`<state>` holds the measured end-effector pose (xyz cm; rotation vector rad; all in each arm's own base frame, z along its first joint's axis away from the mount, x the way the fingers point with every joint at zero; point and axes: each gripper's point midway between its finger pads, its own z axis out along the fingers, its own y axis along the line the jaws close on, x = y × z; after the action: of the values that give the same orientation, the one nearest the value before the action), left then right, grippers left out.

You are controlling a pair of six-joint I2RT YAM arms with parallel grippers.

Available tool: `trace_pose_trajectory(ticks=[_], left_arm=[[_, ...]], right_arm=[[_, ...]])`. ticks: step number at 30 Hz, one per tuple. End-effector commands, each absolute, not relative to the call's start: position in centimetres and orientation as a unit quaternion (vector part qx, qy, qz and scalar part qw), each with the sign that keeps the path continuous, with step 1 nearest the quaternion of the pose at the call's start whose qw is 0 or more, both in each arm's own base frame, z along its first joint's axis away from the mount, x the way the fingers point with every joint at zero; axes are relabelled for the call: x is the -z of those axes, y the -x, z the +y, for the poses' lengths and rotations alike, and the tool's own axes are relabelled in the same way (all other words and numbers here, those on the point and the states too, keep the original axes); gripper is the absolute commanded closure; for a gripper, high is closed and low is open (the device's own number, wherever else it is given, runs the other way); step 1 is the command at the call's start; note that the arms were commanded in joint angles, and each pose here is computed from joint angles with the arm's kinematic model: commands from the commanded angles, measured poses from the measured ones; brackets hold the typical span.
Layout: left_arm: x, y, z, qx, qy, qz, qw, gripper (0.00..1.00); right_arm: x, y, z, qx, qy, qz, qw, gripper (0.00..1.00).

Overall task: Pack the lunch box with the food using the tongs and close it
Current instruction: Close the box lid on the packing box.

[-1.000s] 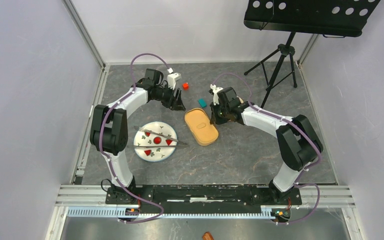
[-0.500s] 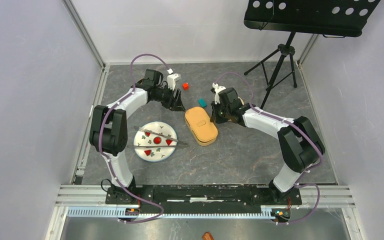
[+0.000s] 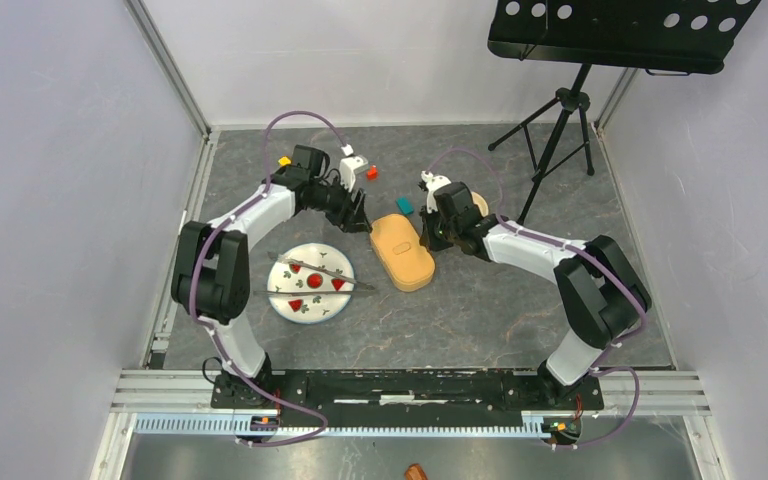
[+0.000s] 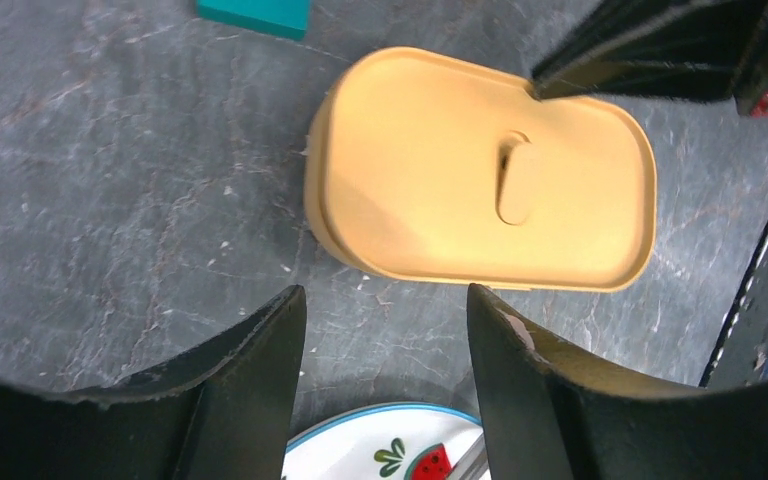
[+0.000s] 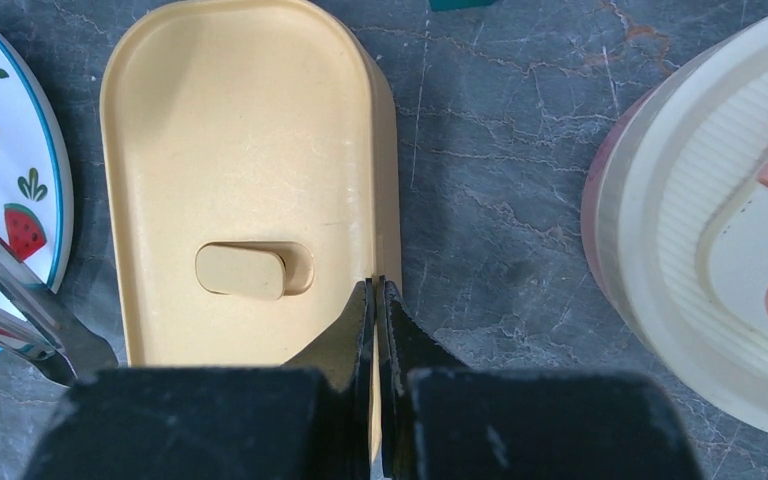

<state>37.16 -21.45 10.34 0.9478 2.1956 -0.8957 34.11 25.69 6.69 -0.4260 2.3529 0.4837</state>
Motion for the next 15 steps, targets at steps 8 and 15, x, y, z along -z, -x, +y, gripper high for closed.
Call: trace_pose_trajectory(ticks=[8,15], left_arm=[[-10.6,-35.3,-23.9,0.279,-0.493,0.733,0.377,0.38],[-9.5,-34.5,-25.7,0.273,-0.493,0.730,0.386,0.39]], right_arm=[[-8.2,-34.7,25.7,-0.173,0.171,0.894,0.376,1.00],[-8.1,-34.6,25.6,-0.173,0.170,0.895,0.374,1.00]])
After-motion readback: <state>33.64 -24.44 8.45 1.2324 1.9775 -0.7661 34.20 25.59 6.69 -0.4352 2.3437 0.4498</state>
